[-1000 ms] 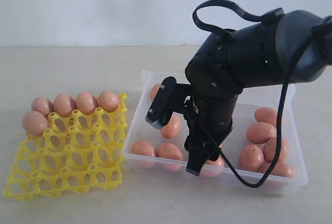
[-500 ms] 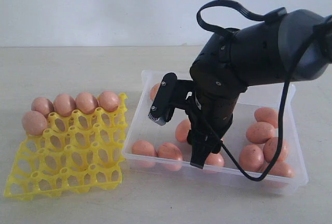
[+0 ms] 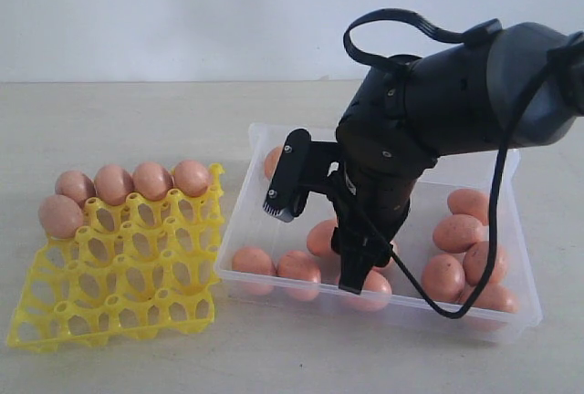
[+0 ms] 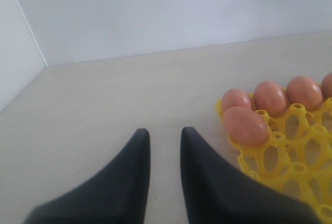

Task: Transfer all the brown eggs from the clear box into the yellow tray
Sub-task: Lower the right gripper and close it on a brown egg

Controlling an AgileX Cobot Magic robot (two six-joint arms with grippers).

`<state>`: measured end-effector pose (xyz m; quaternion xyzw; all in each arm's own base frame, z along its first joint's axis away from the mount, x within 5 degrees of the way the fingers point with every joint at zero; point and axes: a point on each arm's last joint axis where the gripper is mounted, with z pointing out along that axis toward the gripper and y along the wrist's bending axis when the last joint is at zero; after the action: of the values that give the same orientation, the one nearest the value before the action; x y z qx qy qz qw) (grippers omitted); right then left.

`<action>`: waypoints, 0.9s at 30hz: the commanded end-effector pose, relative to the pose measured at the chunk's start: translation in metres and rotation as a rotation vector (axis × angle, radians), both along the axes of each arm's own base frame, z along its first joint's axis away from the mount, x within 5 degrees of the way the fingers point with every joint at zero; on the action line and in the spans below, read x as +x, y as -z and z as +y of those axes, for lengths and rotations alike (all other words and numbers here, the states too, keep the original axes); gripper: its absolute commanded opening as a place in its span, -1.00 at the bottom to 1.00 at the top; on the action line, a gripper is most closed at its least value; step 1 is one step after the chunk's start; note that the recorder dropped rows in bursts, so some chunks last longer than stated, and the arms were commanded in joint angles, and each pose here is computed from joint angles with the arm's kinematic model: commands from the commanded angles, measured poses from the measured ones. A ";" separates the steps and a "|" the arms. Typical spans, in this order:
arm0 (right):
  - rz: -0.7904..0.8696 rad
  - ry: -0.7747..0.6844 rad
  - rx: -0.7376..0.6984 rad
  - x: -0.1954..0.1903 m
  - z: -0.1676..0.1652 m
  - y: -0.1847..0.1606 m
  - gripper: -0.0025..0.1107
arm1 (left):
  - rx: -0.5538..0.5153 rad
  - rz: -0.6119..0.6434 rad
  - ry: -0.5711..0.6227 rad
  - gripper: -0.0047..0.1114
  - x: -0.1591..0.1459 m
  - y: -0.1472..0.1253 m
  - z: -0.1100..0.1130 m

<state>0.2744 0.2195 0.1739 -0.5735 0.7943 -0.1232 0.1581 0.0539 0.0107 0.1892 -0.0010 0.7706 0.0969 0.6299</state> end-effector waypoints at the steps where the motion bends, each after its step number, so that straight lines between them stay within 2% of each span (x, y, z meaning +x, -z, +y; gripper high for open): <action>1: -0.009 -0.001 0.002 0.003 -0.002 0.001 0.08 | -0.004 -0.001 -0.002 -0.55 0.000 0.001 0.000; 8: 0.056 0.010 -0.072 0.006 -0.005 0.028 0.08 | -0.004 -0.001 -0.002 -0.55 0.000 0.001 0.000; 27: 0.077 0.007 -0.059 0.008 -0.001 0.043 0.08 | -0.004 -0.001 -0.002 -0.55 0.000 0.001 0.000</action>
<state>0.2825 0.2184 0.1341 -0.5838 0.7932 -0.1323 0.1124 0.0539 0.0107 0.1892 -0.0010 0.7706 0.0969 0.6299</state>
